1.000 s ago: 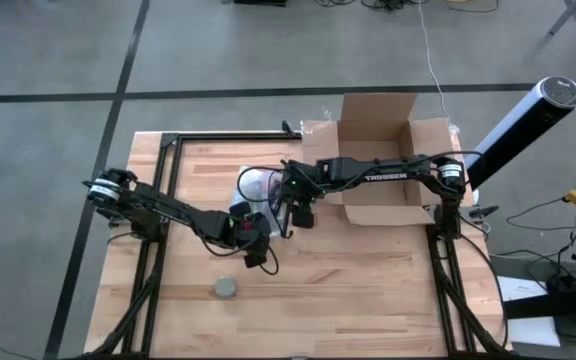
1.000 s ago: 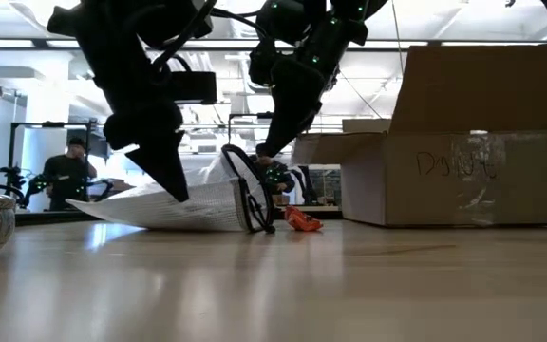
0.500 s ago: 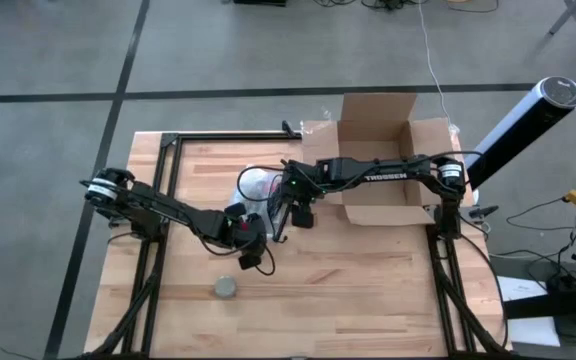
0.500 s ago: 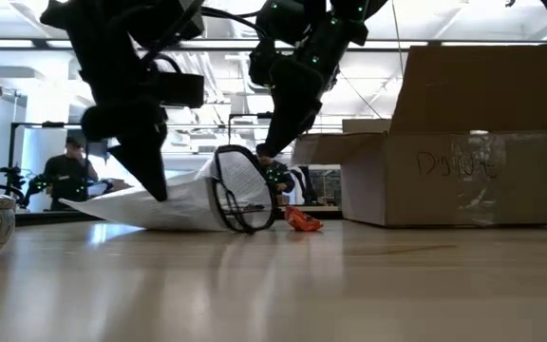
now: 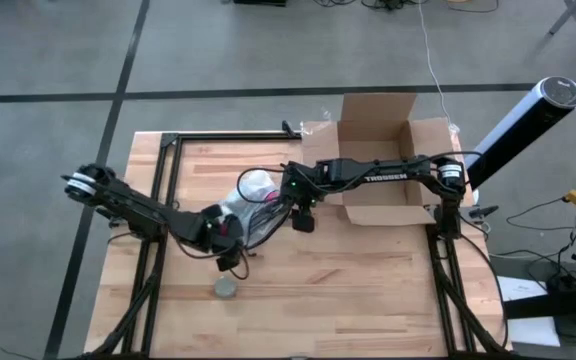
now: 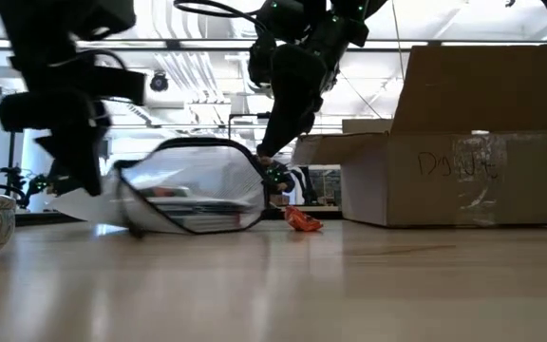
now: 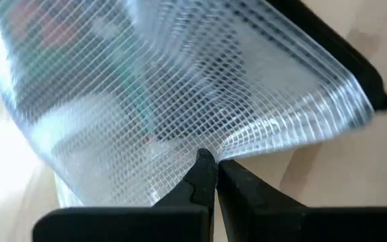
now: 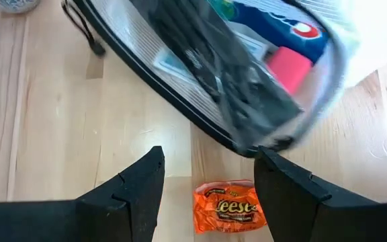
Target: Unpack boxes
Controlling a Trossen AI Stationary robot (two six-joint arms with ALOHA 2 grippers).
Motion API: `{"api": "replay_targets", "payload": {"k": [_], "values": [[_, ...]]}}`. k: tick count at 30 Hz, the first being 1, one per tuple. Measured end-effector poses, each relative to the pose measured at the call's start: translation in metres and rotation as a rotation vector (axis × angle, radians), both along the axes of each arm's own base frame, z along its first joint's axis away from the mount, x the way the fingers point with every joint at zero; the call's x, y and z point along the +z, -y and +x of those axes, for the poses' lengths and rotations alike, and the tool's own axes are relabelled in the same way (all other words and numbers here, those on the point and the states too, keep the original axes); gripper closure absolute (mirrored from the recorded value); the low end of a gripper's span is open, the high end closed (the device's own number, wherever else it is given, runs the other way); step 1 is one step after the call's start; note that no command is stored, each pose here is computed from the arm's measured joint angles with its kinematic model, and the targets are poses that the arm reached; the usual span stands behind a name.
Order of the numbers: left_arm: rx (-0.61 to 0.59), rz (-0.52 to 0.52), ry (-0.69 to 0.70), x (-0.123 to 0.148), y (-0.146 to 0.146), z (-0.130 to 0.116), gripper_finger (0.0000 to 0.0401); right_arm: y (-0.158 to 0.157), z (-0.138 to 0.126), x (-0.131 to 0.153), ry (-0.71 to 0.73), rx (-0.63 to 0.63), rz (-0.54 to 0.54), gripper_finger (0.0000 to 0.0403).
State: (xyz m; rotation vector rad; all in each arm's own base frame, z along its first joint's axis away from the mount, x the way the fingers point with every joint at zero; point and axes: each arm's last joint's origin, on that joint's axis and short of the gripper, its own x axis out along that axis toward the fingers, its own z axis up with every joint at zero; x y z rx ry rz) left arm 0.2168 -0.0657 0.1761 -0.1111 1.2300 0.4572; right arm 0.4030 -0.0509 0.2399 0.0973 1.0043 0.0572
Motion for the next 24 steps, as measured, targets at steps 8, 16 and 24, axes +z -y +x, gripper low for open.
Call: {"api": "replay_targets", "payload": {"k": [8,16,24], "values": [[0.117,-0.036,0.006,0.001,-0.009,-0.049,0.0401,0.0,0.001,0.0,0.007,-0.001,0.0,0.0203],[0.149,-0.171,0.091,0.012,-0.015,-0.07,0.0372,0.0,0.001,0.001,0.016,0.008,-0.008,0.0203],[0.179,-0.378,0.246,0.043,-0.008,-0.066,0.0231,0.001,0.001,0.001,0.023,0.066,-0.047,0.0203]]}}
